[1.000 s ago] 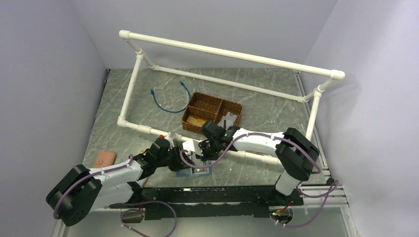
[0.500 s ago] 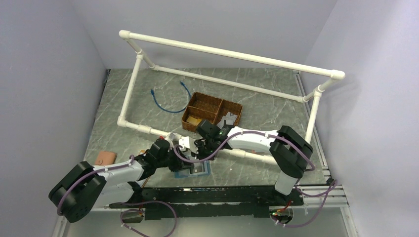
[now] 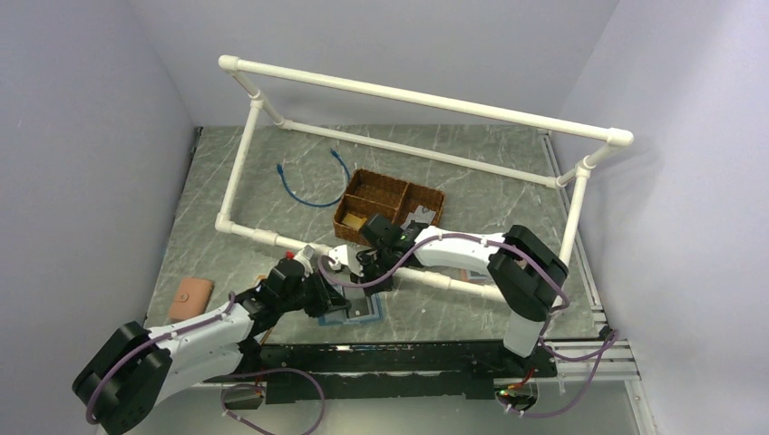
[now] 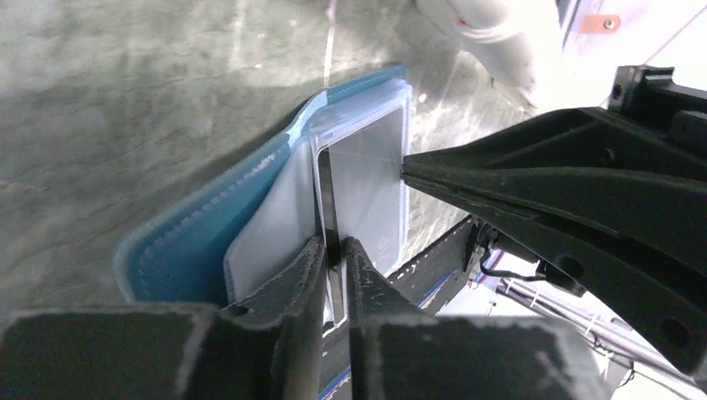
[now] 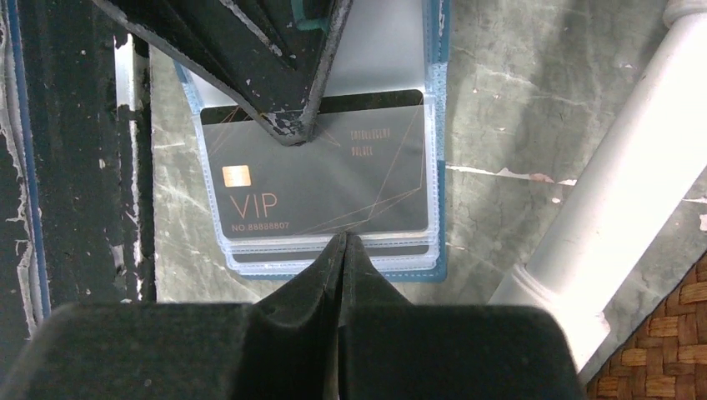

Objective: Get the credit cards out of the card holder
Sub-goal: Remove the credit card from the card holder.

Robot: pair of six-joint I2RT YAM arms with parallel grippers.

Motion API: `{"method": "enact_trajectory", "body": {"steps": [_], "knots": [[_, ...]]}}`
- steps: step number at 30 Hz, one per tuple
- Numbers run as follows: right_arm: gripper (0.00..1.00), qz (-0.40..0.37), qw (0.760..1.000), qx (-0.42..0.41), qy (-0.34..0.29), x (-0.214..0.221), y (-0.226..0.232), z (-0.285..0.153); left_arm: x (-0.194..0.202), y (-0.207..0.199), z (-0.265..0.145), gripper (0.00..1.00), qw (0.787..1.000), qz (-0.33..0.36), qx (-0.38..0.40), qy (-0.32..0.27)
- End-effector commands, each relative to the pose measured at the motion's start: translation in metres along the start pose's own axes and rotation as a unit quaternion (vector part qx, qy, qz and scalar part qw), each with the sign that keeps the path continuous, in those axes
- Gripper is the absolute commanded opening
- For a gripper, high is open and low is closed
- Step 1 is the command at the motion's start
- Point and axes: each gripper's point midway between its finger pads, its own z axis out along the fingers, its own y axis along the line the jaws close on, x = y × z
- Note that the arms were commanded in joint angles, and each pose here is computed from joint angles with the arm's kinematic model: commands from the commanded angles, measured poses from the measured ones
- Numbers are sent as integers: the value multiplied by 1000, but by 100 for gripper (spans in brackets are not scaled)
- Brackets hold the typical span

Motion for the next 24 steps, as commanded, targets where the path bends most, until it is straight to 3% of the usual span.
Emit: {"method": "enact_trajectory", "body": {"steps": [1, 12, 20, 24], "knots": [[0, 14, 999, -27, 39, 25, 9, 13, 5, 18, 0, 23, 999, -6, -30, 9], [0, 56, 997, -35, 48, 20, 18, 33, 10, 20, 6, 48, 999, -13, -23, 25], [0, 118, 989, -76, 38, 9, 32, 42, 7, 27, 3, 48, 999, -24, -27, 4], [0, 125, 988, -71, 51, 14, 29, 46, 4, 24, 1, 40, 999, -27, -16, -8]]}}
